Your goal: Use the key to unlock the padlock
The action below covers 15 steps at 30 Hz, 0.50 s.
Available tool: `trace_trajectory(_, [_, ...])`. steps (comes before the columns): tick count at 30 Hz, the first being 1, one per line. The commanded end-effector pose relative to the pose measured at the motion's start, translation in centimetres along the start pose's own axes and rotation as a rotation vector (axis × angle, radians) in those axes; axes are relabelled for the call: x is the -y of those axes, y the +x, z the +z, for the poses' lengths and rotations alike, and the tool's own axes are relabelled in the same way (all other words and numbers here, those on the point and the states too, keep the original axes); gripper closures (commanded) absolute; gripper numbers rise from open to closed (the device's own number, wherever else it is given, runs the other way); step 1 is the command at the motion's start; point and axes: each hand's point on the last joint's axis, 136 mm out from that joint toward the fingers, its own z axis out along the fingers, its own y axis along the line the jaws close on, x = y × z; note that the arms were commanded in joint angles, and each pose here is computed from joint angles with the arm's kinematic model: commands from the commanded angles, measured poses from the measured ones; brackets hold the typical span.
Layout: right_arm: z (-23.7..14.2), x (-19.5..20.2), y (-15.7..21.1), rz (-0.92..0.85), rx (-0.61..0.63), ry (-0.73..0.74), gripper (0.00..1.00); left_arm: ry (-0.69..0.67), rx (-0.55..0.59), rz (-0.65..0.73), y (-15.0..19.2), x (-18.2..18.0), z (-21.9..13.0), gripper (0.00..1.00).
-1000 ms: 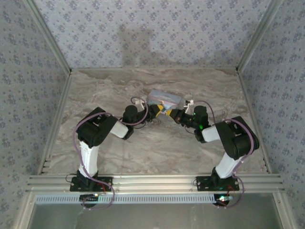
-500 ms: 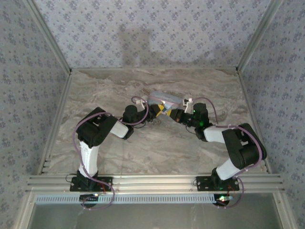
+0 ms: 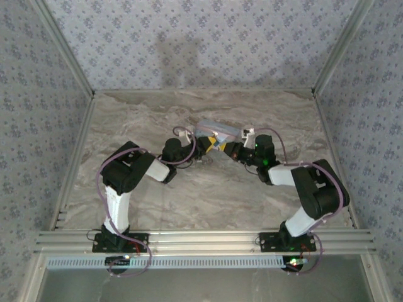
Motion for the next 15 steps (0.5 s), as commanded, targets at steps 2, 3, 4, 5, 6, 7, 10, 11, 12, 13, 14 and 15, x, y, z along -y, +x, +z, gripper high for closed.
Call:
trace_trajectory(2, [0.0,-1.3,-1.6,-0.196,0.063,0.064,1.0,0.165,-0.165,0.071,4.0,5.0,0.5,1.0])
trace_trajectory(3, [0.0,-1.2,-1.6,-0.213,0.062,0.072,1.0,0.166,-0.167,0.072,4.0,5.1,0.5,1.0])
trace_trajectory(4, [0.0,-1.0,-1.5,-0.232,0.056,0.09,1.0,0.167,-0.167,0.072,4.0,5.1,0.5,1.0])
trace_trajectory(5, [-0.1,-1.1,-1.4,-0.255,0.053,0.097,1.0,0.166,-0.166,0.072,4.0,5.1,0.5,1.0])
trace_trajectory(6, [-0.2,-1.2,-1.3,-0.259,0.053,0.098,1.0,0.167,-0.168,0.072,4.1,5.1,0.6,1.0])
trace_trajectory(7, [-0.3,-1.2,-1.3,-0.302,0.049,0.109,1.0,0.166,-0.167,0.072,4.1,5.1,0.5,1.0])
trace_trajectory(10, [-0.3,-1.4,-1.2,-0.345,0.033,0.125,1.0,0.165,-0.167,0.071,4.0,5.0,0.5,1.0])
trace_trajectory(11, [-0.4,-1.6,-1.3,-0.339,0.034,0.113,1.0,0.164,-0.165,0.071,4.0,5.0,0.5,1.0])
trace_trajectory(12, [-0.4,-1.9,-1.4,-0.329,0.034,0.094,1.0,0.165,-0.166,0.071,4.1,5.0,0.5,1.0])
trace_trajectory(13, [-0.3,-2.2,-1.4,-0.318,0.034,0.071,1.0,0.164,-0.165,0.07,4.1,5.0,0.5,1.0])
trace_trajectory(14, [-0.3,-2.6,-1.5,-0.309,0.036,0.057,1.0,0.164,-0.166,0.07,4.1,5.0,0.6,1.0])
trace_trajectory(15, [-0.2,-2.7,-1.5,-0.295,0.034,0.047,1.0,0.165,-0.167,0.072,4.1,5.1,0.6,1.0])
